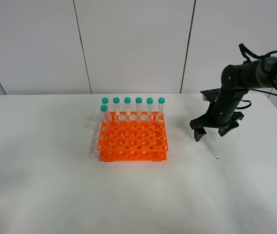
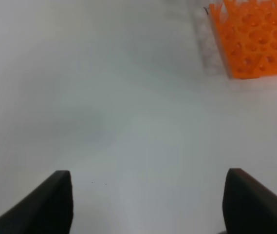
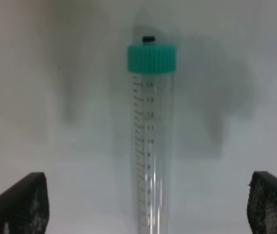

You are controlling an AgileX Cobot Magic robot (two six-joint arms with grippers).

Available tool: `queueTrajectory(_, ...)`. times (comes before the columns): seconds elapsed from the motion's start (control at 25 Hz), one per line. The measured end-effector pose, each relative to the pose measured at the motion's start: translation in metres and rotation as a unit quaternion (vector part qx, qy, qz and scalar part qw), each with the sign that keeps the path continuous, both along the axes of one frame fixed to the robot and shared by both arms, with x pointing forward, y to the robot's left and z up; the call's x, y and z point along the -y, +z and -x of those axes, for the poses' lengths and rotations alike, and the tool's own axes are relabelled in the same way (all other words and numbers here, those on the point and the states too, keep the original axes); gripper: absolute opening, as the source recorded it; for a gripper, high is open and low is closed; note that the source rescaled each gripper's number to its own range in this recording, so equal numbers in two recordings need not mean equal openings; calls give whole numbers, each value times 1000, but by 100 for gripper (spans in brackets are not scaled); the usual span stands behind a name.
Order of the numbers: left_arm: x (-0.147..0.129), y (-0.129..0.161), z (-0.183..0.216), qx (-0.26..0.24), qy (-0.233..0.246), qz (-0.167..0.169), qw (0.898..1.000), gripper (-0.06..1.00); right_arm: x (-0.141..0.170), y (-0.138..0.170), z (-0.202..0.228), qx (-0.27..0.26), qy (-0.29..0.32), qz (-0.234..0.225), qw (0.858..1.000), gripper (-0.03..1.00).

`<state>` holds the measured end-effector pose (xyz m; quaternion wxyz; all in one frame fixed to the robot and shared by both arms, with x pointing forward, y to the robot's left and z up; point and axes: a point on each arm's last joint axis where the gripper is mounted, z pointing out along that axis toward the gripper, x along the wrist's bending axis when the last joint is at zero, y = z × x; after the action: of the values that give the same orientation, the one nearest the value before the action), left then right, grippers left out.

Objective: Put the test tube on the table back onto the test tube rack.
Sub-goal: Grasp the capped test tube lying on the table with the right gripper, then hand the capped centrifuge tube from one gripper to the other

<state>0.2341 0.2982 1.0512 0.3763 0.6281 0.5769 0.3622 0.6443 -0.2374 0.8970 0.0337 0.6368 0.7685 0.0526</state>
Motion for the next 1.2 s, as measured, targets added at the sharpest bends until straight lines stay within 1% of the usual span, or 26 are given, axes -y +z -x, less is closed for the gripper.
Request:
queueTrajectory(0.16, 0, 0, 0, 0, 0, 0, 1000, 97, 0, -15, 1, -21, 1, 4, 1000, 88)
queueTrajectory(0.4, 0, 0, 0, 0, 0, 0, 1000, 97, 0, -16, 0, -18, 1, 4, 1000, 88)
queueTrajectory(0.56, 0, 0, 0, 0, 0, 0, 1000, 97, 1, -24, 2, -37, 2, 9, 999, 88)
queueTrajectory(0.6, 0, 0, 0, 0, 0, 0, 1000, 97, 1, -24, 2, -38, 2, 9, 999, 86)
queueTrajectory(0.64, 0, 0, 0, 0, 0, 0, 1000, 97, 1, -24, 2, -39, 2, 9, 999, 82)
queueTrajectory(0.72, 0, 0, 0, 0, 0, 0, 1000, 97, 1, -24, 2, -39, 1, 9, 999, 68)
queueTrajectory(0.76, 0, 0, 0, 0, 0, 0, 1000, 97, 1, -24, 2, -39, 1, 9, 999, 56)
queueTrajectory(0.8, 0, 0, 0, 0, 0, 0, 1000, 97, 1, -24, 2, -39, 1, 9, 999, 43)
queueTrajectory(0.88, 0, 0, 0, 0, 0, 0, 1000, 97, 1, -24, 2, -38, 2, 9, 999, 13)
queueTrajectory(0.92, 0, 0, 0, 0, 0, 0, 1000, 97, 1, -24, 2, -37, 3, 10, 999, 0)
queueTrajectory(0.96, 0, 0, 0, 0, 0, 0, 1000, 97, 1, -23, 1, -36, 6, 10, 999, 5)
queueTrajectory(1.08, 0, 0, 0, 0, 0, 0, 1000, 97, 0, -18, -4, -33, 13, 10, 999, 3)
queueTrajectory(1.2, 0, 0, 0, 0, 0, 0, 1000, 97, -1, 8, -11, -8, 20, 7, 1000, 3)
